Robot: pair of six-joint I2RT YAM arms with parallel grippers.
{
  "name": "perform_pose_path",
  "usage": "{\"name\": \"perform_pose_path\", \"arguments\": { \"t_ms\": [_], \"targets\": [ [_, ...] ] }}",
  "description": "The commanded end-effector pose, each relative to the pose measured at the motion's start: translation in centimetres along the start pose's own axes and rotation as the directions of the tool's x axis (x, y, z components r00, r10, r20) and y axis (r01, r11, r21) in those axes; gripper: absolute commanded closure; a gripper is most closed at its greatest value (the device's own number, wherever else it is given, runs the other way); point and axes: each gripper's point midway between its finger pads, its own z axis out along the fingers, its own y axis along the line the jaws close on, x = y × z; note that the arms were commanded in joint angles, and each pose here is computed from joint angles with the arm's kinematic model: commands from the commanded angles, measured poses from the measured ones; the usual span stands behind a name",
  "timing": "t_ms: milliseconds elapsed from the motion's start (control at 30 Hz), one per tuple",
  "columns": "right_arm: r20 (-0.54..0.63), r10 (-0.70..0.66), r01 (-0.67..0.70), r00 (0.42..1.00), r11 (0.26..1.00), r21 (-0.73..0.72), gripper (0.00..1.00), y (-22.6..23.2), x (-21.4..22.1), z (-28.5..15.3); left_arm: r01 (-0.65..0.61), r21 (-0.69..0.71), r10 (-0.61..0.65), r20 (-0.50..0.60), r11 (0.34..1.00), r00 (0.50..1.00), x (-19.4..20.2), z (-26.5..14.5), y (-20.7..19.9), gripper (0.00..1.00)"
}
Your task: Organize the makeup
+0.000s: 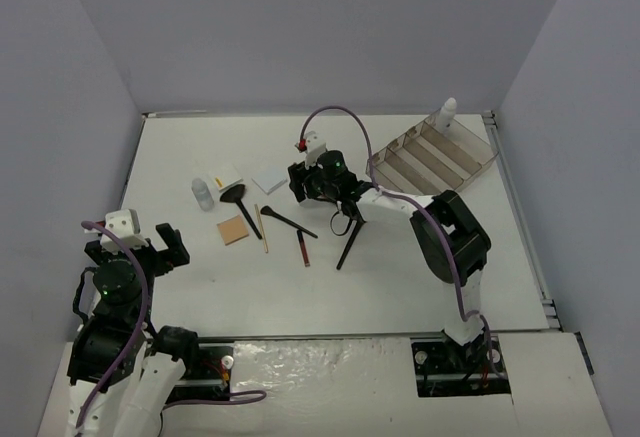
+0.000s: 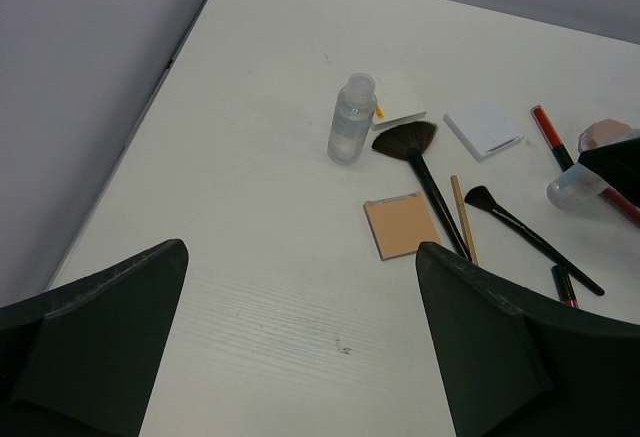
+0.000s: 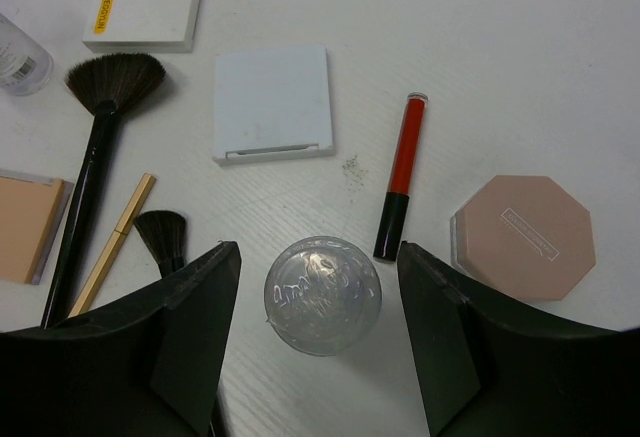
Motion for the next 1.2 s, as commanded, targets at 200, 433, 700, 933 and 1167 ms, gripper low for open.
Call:
{"name": "perform_pose_path", "arguments": {
  "t_ms": [200,433,700,933,1167],
  "targets": [
    [0.113,-0.015,0.017,0.994,1.000,-0.015,0.50,0.8,-3.8,0.0,0.021,-0.005,-0.021,0.050,1.000,0.999,-1.8,0.2,-0.1,0.03],
    [0.156,-0.036,0.032,0.987,0.999,0.029,0.87,0.2,-5.9,-1.6,0.022,-0.008,-0.021,0.049,1.000,0.999,-1.7,0.1,-0.1,0.03],
    [0.247,-0.112,0.055,0.962,0.973,0.226,1.00,-4.1,-13.7,-8.2,0.026,-0.010,-0.025,0.058,1.000,0.998,-1.8,-0.1,0.1,0.03],
    [0.293,-0.060,-0.103,0.954,0.854,0.510,1.00,-19.6,-16.4,-16.3,0.028,-0.011,-0.027,0.059,1.000,0.998,-1.8,-0.1,0.1,0.03],
    [0.404,0.001,-0.282,0.915,0.718,0.637,1.00,-32.7,-15.8,-24.2,0.035,-0.007,-0.034,0.073,0.999,0.997,-2.1,-0.4,0.1,0.03]
  ]
}}
